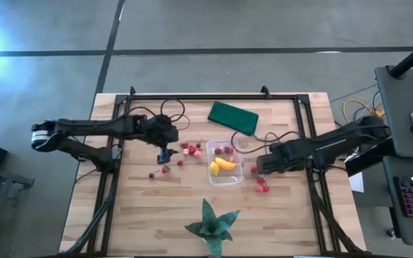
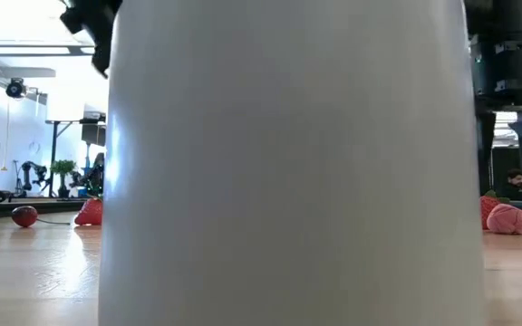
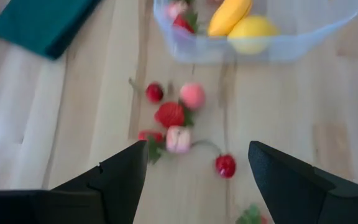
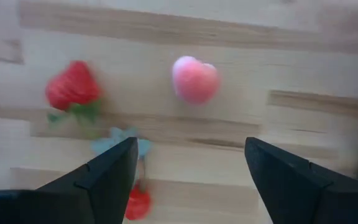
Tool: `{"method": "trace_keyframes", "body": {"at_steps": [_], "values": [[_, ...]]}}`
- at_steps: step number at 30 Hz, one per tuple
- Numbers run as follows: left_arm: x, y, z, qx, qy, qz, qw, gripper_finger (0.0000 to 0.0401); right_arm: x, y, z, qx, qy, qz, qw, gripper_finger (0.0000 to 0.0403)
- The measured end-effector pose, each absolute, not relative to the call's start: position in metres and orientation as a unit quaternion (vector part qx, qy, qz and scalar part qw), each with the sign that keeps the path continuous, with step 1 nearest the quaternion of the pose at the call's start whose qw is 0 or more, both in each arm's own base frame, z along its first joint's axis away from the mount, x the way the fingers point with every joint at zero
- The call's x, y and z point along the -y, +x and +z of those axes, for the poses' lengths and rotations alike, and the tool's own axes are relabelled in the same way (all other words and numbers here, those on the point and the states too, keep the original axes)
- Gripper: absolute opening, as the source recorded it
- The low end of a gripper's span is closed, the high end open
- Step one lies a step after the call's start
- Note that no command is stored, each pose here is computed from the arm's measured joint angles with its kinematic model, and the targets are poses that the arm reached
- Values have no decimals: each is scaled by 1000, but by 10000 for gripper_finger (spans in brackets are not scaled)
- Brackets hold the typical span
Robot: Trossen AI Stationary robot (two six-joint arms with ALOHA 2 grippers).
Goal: Pick and placing Produce into tupperware
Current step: Put the peach into the transparent bin
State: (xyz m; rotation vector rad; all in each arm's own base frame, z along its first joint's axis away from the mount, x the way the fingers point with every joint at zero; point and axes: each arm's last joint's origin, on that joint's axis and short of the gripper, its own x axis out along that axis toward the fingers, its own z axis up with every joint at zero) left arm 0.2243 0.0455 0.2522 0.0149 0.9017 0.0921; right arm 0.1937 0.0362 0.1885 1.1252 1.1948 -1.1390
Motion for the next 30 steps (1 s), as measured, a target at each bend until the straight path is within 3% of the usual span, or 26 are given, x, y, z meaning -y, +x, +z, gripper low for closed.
{"method": "trace_keyframes", "body": {"at_steps": [8,23,30], "values": [[-51,221,247,-438,14,79,896,265,-23,166,170,-432,530,-535,495,287],[-65,224,252,-400,9,109,910,265,-11,179,158,-409,530,-545,506,271],[-68,223,253,-400,6,116,909,265,-10,185,148,-427,530,-548,486,269]]}}
